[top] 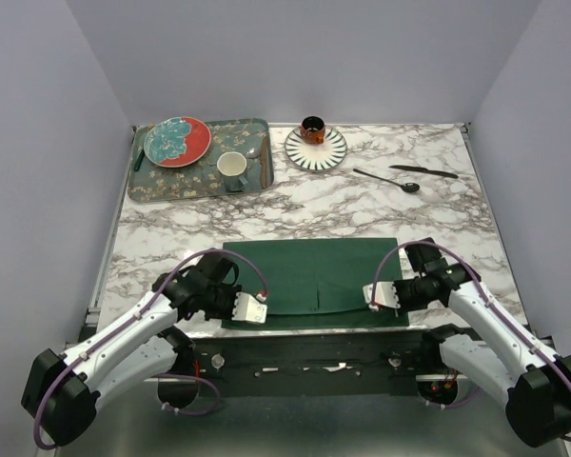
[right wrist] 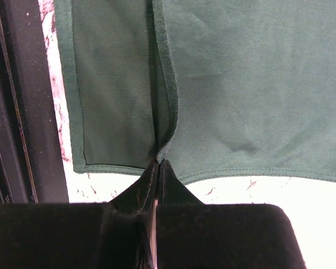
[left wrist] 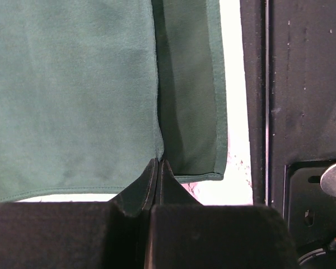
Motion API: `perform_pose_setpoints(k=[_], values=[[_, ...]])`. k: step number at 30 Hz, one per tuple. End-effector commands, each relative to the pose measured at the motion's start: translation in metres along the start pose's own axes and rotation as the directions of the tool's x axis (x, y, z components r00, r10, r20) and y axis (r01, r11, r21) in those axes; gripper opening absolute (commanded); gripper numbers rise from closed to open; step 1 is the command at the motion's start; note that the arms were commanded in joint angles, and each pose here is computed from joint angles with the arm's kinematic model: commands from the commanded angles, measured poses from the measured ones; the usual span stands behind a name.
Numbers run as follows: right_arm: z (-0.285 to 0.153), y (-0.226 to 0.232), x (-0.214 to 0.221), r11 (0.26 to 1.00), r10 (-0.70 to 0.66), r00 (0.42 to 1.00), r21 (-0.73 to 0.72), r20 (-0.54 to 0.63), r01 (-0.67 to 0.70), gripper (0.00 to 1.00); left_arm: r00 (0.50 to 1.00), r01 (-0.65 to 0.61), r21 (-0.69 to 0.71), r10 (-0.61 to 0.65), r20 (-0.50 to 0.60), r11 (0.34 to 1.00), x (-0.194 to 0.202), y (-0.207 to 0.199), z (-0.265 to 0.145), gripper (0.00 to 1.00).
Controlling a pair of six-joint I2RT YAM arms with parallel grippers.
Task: Fold the napkin into a case and place the utensils inside
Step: Fold and flatten the napkin at the center of the board.
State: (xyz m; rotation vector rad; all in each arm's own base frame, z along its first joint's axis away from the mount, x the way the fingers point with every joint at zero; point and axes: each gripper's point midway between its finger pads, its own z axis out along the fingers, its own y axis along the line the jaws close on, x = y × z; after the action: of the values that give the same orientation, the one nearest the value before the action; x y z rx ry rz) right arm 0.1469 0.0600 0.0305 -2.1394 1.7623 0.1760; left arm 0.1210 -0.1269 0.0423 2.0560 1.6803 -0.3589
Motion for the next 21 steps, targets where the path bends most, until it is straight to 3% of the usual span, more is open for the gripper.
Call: perform_pose_setpoints(k=[1,11,21], values=[[-0.004,0.004,0.0,0.996,-0.085,0.996,-0.026,-0.01,0.085,0.06,0.999,-0.039,0.043,0.039,0.017,0.998,-0.003,-0.01,0.0,0.0],[-0.016,0.008,-0.004,0.971,-0.237,0.971,0.002,-0.003,0.237,0.06,0.996,-0.09,-0.005,0.09,0.024,0.996,-0.008,-0.007,-0.015,0.0],[-0.028,0.012,-0.011,0.964,-0.263,0.965,-0.022,0.018,0.264,0.09,0.995,-0.083,-0.006,0.083,0.046,0.997,-0.015,-0.008,-0.022,0.0]])
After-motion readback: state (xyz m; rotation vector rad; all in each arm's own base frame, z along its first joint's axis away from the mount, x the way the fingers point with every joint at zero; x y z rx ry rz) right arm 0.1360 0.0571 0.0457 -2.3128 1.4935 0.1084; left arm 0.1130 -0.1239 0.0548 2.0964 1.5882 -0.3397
